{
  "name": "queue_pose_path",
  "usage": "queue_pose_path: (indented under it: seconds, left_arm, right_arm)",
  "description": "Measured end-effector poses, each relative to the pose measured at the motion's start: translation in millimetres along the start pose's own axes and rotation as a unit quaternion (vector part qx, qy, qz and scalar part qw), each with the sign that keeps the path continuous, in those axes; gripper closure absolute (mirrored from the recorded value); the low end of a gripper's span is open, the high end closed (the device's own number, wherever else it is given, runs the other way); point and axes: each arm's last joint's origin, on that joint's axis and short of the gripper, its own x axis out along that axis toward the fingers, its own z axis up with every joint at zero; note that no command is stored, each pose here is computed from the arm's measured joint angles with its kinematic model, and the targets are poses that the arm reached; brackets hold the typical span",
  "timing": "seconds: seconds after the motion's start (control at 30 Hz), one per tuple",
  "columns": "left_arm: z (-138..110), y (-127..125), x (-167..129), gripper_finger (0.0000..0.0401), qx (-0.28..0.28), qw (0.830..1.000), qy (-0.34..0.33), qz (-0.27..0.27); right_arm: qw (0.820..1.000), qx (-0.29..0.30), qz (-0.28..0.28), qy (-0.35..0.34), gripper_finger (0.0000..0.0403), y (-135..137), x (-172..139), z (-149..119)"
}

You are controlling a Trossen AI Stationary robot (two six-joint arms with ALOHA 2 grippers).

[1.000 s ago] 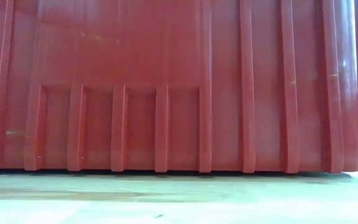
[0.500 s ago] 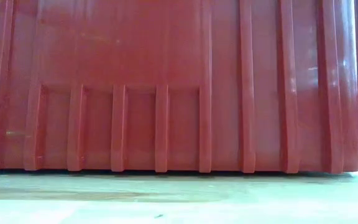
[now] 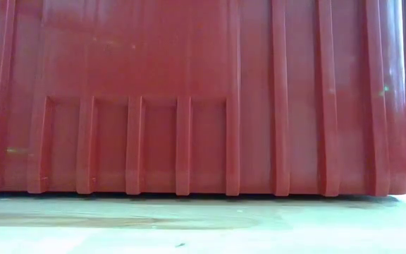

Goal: Sort Items/Unsort Items

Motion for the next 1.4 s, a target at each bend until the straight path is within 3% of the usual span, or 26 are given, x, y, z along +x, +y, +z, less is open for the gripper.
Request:
queue_pose_path:
  seconds: [0.2, 0.3, 0.4, 0.5, 0.57, 0.63, 0.67, 0.77, 0.83, 0.9, 1.1, 1.17, 1.23, 1.4]
  left_arm:
    - [0, 1, -1, 0.0401, -0.018, 1.0, -0.004, 0.0]
    - [1, 1, 0, 0.0401, -0.012, 1.0, -0.01, 0.006]
    - [1, 1, 0, 0.0401, -0.006, 1.0, -0.015, 0.011]
    - [1, 1, 0, 0.0401, -0.009, 1.0, -0.017, 0.013]
    - [1, 1, 0, 0.0401, -0.018, 1.0, -0.018, 0.013]
    - [1, 1, 0, 0.0401, -0.029, 0.999, -0.02, 0.011]
    - [2, 1, 0, 0.0401, -0.034, 0.999, -0.021, 0.011]
    - [3, 0, 0, 0.0401, -0.039, 0.999, -0.03, 0.007]
    - [4, -1, 0, 0.0401, -0.042, 0.999, -0.032, 0.008]
    - [4, -2, 0, 0.0401, -0.047, 0.998, -0.037, 0.009]
    - [6, -3, 2, 0.0398, -0.06, 0.997, -0.045, 0.023]
    - [6, -4, 3, 0.0391, -0.062, 0.997, -0.043, 0.026]
    - [6, -5, 4, 0.0379, -0.065, 0.997, -0.042, 0.026]
    - [6, -6, 4, 0.034, -0.083, 0.996, -0.038, 0.021]
  right_arm:
    - [0.991, 0.003, -0.04, -0.129, 0.0402, -22, -55, 3]
    - [0.983, 0.011, -0.024, -0.184, 0.0402, -43, -91, 9]
    - [0.974, 0.008, 0.056, -0.219, 0.0402, -62, -128, 12]
    - [0.948, -0.019, 0.184, -0.26, 0.0402, -80, -170, 8]
    - [0.908, -0.052, 0.294, -0.294, 0.0402, -89, -200, 4]
    - [0.841, -0.09, 0.424, -0.323, 0.0402, -99, -232, -1]
    - [0.795, -0.114, 0.494, -0.333, 0.0402, -103, -249, -3]
    - [0.63, -0.165, 0.671, -0.354, 0.0402, -115, -297, -12]
    - [0.555, -0.182, 0.727, -0.36, 0.0402, -117, -321, -21]
    - [0.512, -0.209, 0.74, -0.382, 0.0398, -115, -341, -32]
    - [0.429, -0.344, 0.726, -0.412, 0.0334, -67, -384, -85]
    - [0.415, -0.391, 0.719, -0.396, 0.0298, -44, -391, -104]
    - [0.427, -0.449, 0.688, -0.377, 0.0261, -23, -390, -121]
    - [0.52, -0.585, 0.525, -0.333, 0.0179, 25, -361, -146]
